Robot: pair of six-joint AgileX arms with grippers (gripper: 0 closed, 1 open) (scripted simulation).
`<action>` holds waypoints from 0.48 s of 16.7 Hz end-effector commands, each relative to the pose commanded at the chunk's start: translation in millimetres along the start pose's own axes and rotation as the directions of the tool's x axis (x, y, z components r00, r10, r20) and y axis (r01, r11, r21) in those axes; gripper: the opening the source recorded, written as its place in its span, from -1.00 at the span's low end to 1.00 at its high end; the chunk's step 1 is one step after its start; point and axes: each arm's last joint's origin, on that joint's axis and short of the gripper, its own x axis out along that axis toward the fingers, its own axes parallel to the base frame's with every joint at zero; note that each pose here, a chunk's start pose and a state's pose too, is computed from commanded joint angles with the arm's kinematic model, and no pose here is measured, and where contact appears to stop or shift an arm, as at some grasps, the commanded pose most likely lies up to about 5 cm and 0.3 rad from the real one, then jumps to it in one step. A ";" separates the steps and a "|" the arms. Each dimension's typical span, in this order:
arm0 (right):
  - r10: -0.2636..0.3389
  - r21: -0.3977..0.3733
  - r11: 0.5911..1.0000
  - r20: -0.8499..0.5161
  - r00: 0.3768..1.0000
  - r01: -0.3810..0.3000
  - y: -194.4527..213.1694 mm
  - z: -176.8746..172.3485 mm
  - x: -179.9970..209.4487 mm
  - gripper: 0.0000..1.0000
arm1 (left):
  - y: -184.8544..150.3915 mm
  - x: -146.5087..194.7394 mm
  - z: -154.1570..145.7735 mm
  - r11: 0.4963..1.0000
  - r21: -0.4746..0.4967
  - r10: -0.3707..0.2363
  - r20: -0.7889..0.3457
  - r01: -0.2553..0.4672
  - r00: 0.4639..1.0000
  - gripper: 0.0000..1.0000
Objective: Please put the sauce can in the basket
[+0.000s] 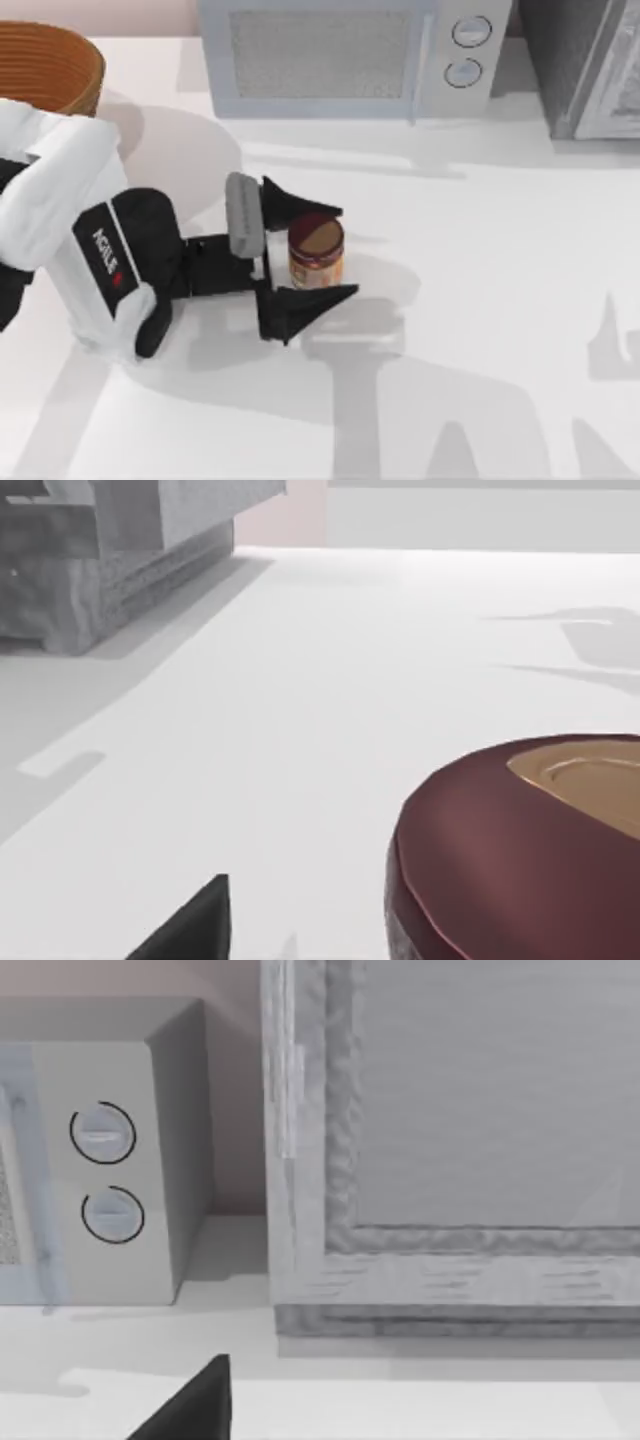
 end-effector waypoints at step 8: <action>0.000 0.000 1.000 0.000 1.000 0.000 0.0 0.0 0.0 1.00 | 0.0 0.0 0.0 1.000 0.000 0.000 0.000 0.000 1.000 0.25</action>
